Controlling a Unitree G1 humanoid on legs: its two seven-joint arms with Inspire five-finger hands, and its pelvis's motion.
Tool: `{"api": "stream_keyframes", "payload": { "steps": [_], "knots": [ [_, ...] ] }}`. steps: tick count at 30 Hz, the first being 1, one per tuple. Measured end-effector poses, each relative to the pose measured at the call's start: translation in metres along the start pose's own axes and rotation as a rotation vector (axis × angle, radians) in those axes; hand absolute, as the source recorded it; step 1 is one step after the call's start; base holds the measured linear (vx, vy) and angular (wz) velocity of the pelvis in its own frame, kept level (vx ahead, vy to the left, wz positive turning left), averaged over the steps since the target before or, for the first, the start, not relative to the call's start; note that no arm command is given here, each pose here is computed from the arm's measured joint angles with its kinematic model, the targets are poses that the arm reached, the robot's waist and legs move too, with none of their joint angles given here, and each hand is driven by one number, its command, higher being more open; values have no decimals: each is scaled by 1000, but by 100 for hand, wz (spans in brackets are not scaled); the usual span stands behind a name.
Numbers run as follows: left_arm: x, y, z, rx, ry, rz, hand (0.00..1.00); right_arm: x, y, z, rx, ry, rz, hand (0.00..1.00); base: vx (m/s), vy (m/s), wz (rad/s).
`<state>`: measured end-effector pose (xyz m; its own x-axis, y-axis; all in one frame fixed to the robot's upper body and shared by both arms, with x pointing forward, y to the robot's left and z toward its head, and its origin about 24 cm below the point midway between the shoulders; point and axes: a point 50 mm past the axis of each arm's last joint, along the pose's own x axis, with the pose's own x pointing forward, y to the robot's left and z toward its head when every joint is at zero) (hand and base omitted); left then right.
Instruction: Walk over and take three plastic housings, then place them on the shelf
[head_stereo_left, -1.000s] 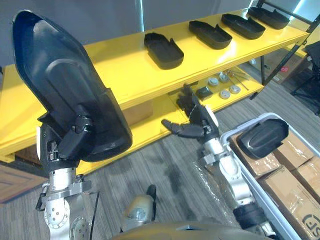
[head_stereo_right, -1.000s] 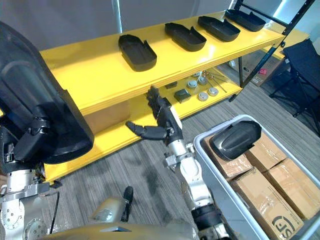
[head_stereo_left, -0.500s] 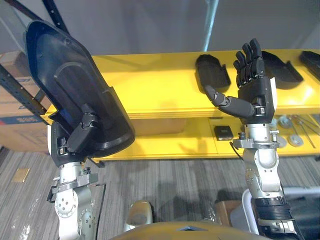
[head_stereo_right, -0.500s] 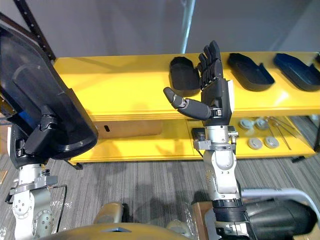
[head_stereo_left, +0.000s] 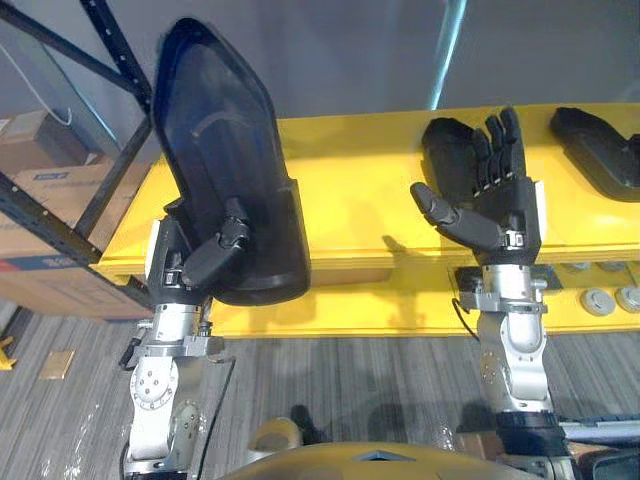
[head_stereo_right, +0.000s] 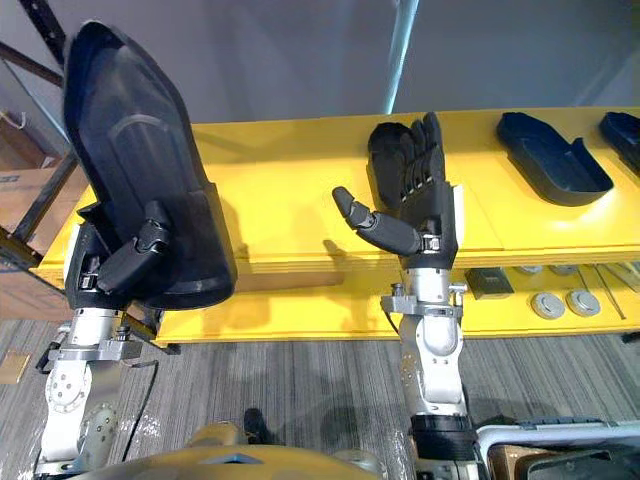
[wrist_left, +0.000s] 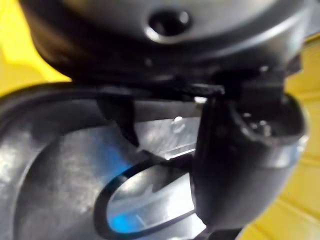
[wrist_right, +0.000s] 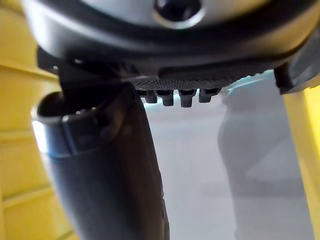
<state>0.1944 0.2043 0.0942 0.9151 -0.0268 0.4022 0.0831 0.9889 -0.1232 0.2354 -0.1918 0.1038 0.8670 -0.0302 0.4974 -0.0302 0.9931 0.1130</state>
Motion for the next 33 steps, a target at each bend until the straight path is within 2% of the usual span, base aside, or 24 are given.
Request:
{"api": "stream_keyframes", "payload": {
  "steps": [2, 7, 14, 18, 22, 25, 33],
  "knots": [
    [7, -1, 0, 6, 9, -34, 0, -4, 0, -3, -2, 27, 2, 100, -41, -8, -34],
    [47, -2, -3, 57, 12, -57, 0, -14, 2, -3, 0, 73, 32, 100, -46, 15, -28],
    [78, 9, -27, 118, 117, 73, 0, -24, 14, -13, -26, 229, 306, 100, -70, -14, -10],
    [82, 17, -31, 132, 141, 165, 0, -40, 19, -22, 2, 307, 339, 100, -49, -6, -3],
    [102, 21, -33, 126, 150, 244, 0, -47, 26, -30, 45, 352, 368, 100, -79, 31, -11],
    [139, 21, -14, 64, 74, 300, 0, -42, 45, -34, 106, 351, 430, 100, -106, 36, -13],
    [196, 10, 33, -39, -22, 310, 0, -18, 70, -29, 137, 290, 501, 100, -67, 28, -6]
  ]
}}
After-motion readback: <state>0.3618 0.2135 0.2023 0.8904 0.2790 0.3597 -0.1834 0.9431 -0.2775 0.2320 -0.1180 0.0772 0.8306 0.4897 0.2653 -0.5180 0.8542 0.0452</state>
